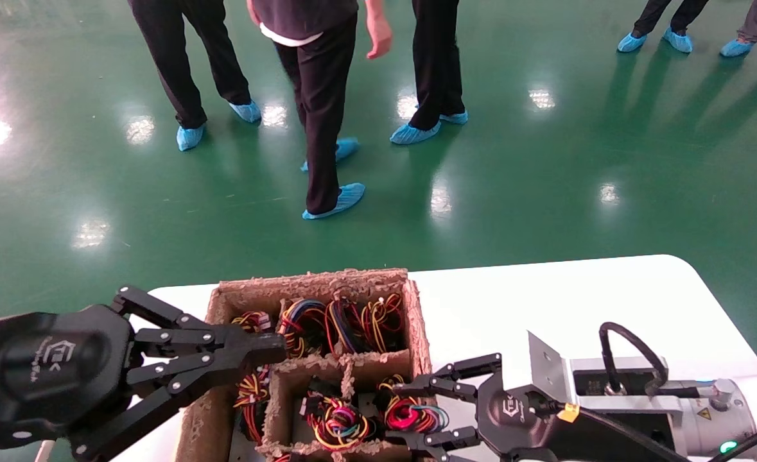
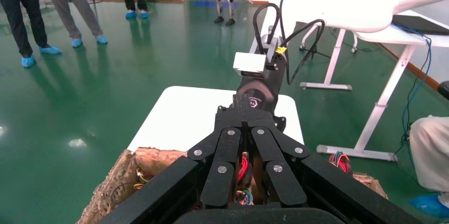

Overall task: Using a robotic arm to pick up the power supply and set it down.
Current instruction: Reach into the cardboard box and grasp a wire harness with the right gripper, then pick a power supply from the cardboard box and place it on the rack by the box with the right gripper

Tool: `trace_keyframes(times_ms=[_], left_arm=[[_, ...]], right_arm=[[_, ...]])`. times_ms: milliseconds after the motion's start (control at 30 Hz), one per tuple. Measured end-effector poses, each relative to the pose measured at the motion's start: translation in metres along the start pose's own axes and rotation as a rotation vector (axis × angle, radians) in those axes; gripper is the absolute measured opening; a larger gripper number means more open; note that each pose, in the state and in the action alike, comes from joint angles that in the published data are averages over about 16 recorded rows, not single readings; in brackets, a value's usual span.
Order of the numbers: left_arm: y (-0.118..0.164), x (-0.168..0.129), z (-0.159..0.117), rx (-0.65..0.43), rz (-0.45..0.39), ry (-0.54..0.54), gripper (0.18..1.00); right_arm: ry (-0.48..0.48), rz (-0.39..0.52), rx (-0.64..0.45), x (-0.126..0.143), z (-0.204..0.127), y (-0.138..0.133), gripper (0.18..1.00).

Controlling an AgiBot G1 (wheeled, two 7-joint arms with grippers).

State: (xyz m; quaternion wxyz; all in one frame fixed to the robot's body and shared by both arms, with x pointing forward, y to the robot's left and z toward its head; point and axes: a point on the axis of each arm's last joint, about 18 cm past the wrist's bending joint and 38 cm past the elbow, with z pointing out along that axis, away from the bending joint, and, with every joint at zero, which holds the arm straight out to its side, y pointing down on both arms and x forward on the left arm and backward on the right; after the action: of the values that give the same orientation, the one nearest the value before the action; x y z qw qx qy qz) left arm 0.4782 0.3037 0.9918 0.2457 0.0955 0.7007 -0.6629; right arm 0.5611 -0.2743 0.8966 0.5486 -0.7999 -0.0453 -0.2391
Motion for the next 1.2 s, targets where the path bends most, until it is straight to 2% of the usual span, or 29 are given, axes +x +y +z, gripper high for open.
trace_keyframes(times_ms=[333, 500, 700, 1200], left_arm=[[0.000, 0.000, 0.000, 0.000, 0.000, 0.000, 0.191], [0.000, 0.000, 0.000, 0.000, 0.000, 0.000, 0.191], [0.000, 0.000, 0.000, 0.000, 0.000, 0.000, 0.191], [0.000, 0.000, 0.000, 0.000, 0.000, 0.000, 0.191]], right_arm=[[0.002, 0.003, 0.011, 0.001, 0.000, -0.001, 0.352], [0.003, 0.002, 0.022, 0.002, -0.001, -0.004, 0.282], [0.004, 0.000, 0.044, 0.002, -0.004, -0.011, 0.236], [0.016, -0.005, 0.135, 0.007, -0.018, -0.041, 0.217]])
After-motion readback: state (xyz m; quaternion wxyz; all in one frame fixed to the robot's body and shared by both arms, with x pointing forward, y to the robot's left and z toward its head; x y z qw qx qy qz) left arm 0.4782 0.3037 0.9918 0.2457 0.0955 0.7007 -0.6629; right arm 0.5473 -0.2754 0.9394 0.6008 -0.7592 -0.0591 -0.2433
